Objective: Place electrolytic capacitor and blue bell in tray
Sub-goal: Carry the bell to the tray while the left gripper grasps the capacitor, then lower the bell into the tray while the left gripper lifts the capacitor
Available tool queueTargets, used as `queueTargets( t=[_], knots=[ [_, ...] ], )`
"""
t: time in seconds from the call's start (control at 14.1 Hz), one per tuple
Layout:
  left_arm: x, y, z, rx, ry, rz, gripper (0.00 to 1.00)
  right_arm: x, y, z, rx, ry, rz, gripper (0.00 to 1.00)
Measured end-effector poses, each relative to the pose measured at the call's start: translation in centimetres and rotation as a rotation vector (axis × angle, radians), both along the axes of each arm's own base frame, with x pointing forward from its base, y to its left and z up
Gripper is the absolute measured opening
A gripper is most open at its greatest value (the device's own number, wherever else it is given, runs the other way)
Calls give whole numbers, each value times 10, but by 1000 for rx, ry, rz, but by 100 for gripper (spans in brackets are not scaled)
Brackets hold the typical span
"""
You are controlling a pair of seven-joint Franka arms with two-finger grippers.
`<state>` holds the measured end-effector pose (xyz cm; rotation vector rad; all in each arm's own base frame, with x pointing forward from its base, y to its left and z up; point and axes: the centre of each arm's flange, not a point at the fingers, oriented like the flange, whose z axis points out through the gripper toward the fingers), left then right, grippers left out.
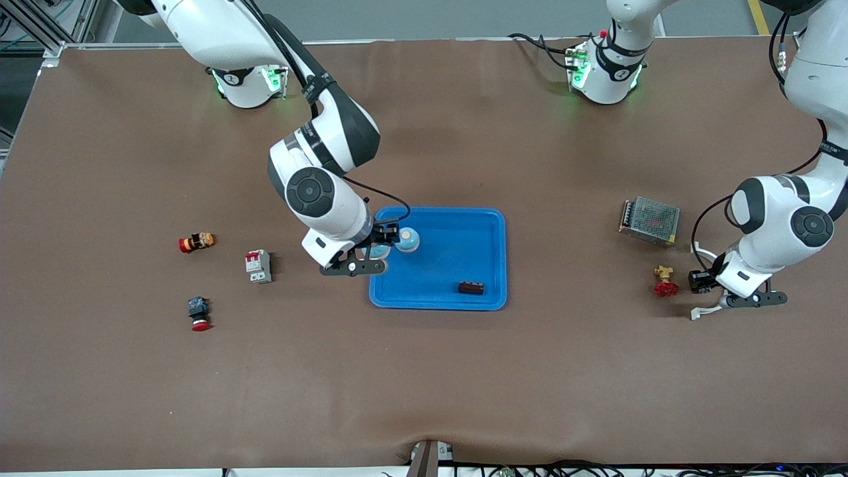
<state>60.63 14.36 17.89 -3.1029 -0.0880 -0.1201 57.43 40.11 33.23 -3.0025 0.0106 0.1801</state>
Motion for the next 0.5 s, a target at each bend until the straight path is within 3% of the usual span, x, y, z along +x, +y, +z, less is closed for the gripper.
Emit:
queueTargets(
  t=[0.5],
  knots=[
    [4,3,6,3,-16,33,35,-10,32,-25,0,-48,-66,69]
  ],
)
